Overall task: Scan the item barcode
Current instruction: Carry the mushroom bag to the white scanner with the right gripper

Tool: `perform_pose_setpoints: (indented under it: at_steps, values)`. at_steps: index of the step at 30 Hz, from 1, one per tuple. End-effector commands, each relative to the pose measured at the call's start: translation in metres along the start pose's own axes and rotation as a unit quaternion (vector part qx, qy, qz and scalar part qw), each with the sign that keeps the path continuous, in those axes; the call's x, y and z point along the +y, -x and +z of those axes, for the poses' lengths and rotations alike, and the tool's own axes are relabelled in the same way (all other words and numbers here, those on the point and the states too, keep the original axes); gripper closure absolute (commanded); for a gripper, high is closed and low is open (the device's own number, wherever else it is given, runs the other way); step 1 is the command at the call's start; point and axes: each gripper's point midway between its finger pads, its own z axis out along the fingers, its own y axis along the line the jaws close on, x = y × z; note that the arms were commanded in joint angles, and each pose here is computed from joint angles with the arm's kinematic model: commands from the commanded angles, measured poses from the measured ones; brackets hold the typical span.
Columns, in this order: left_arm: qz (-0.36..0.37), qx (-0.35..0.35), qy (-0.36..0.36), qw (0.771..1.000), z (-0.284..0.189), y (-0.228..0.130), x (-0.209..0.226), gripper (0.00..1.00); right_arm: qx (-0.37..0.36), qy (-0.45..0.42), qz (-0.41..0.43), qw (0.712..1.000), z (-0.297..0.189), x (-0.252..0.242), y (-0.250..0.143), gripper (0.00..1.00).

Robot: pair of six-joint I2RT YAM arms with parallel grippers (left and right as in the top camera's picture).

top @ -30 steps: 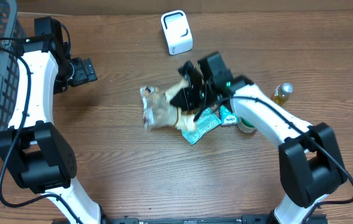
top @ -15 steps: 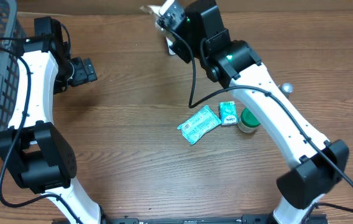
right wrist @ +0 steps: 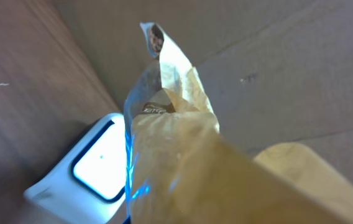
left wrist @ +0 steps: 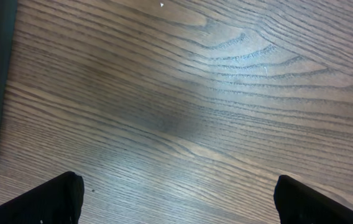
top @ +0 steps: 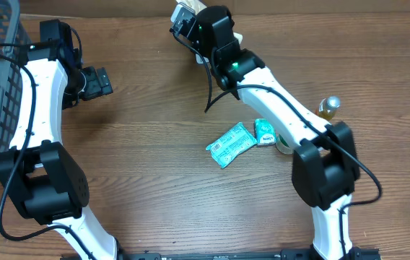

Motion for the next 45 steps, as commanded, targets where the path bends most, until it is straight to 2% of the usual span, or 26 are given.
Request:
perform_pose_setpoints:
  at_steps: [1,5,9,17,26,31,39,45]
  values:
    - [0.001,-0.016,0.002,1.0,-0.009,0.007,0.003,0.0,0.013,-0.046,-0.016,0.999,0.01,-0.012,-0.004,0.96]
    - [0.001,-0.016,0.002,1.0,-0.009,0.007,0.003,0.01,0.021,-0.044,-0.021,0.999,0.02,-0.004,-0.014,0.96]
    - [0.001,-0.016,0.002,1.0,-0.009,0.008,0.003,0.01,0.018,-0.006,-0.03,0.999,0.022,0.017,-0.015,0.96]
    - [0.001,-0.016,0.002,1.0,-0.009,0.007,0.003,0.01,0.015,0.009,0.019,1.0,0.023,0.024,-0.014,0.96]
    - [0.001,-0.016,0.002,1.0,-0.009,0.008,0.003,0.0,0.034,0.072,0.003,0.997,0.023,0.055,-0.029,0.96]
    - [0.001,-0.016,0.002,1.0,-0.009,0.007,0.003,0.01,0.017,0.089,0.005,0.996,0.023,0.062,-0.023,0.96]
    - [0.001,-0.016,0.002,1.0,-0.009,0.007,0.003,0.01,0.006,0.086,0.012,0.996,0.024,0.059,-0.02,0.96]
    - [0.001,-0.016,0.002,1.0,-0.009,0.008,0.003,0.0,-0.003,0.071,0.074,0.995,0.009,0.036,-0.005,0.96]
